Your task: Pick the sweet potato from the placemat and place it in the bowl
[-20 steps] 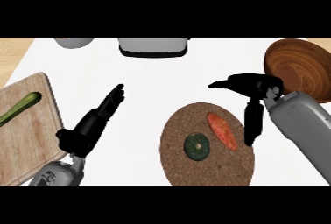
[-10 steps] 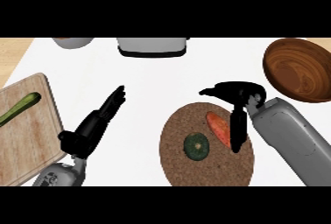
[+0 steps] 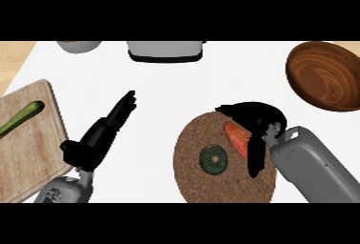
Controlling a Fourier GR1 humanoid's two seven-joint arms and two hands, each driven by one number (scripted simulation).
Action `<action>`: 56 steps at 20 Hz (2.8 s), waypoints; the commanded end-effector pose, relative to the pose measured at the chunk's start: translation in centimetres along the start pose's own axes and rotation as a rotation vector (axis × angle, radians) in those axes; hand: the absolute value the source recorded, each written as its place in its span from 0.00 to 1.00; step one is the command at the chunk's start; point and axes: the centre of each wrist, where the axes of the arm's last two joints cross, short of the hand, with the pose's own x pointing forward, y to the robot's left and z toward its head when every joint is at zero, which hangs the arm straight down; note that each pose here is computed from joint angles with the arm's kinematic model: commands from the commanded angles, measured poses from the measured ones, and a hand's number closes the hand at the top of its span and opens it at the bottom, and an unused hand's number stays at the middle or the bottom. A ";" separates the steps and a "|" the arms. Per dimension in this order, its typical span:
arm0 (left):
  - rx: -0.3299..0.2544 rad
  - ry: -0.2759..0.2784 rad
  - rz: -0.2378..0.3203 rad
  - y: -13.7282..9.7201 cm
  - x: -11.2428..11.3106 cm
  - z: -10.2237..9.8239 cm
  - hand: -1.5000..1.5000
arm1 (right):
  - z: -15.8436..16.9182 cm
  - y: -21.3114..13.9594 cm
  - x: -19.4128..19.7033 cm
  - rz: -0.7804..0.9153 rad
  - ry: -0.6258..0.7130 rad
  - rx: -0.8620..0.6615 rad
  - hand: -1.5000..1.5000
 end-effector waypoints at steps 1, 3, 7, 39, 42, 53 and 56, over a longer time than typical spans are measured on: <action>0.003 0.004 -0.012 0.0 -0.1 0.3 0.50 | 1.6 0.1 -0.9 0.025 0.014 -0.065 0.00; 0.005 -0.007 0.004 -1.9 -0.5 0.8 0.50 | -0.4 1.0 -1.5 0.055 0.047 -0.099 0.00; -0.001 0.014 0.015 0.8 0.2 0.3 0.50 | -1.1 1.4 -1.9 0.059 0.071 -0.142 0.00; -0.005 -0.004 -0.007 1.8 -0.6 1.0 0.50 | -6.8 4.2 -4.3 0.045 -0.030 -0.224 1.00; 0.005 -0.002 -0.009 0.3 0.8 -1.1 0.50 | -6.5 4.9 -4.8 0.043 -0.032 -0.298 1.00; 0.018 0.001 -0.004 -0.4 0.0 -0.3 0.50 | -0.9 -0.3 -8.5 0.092 0.164 -0.733 1.00; -0.004 0.009 0.003 -1.2 0.2 -0.1 0.50 | 0.5 -2.0 -8.0 -0.011 0.120 -0.913 1.00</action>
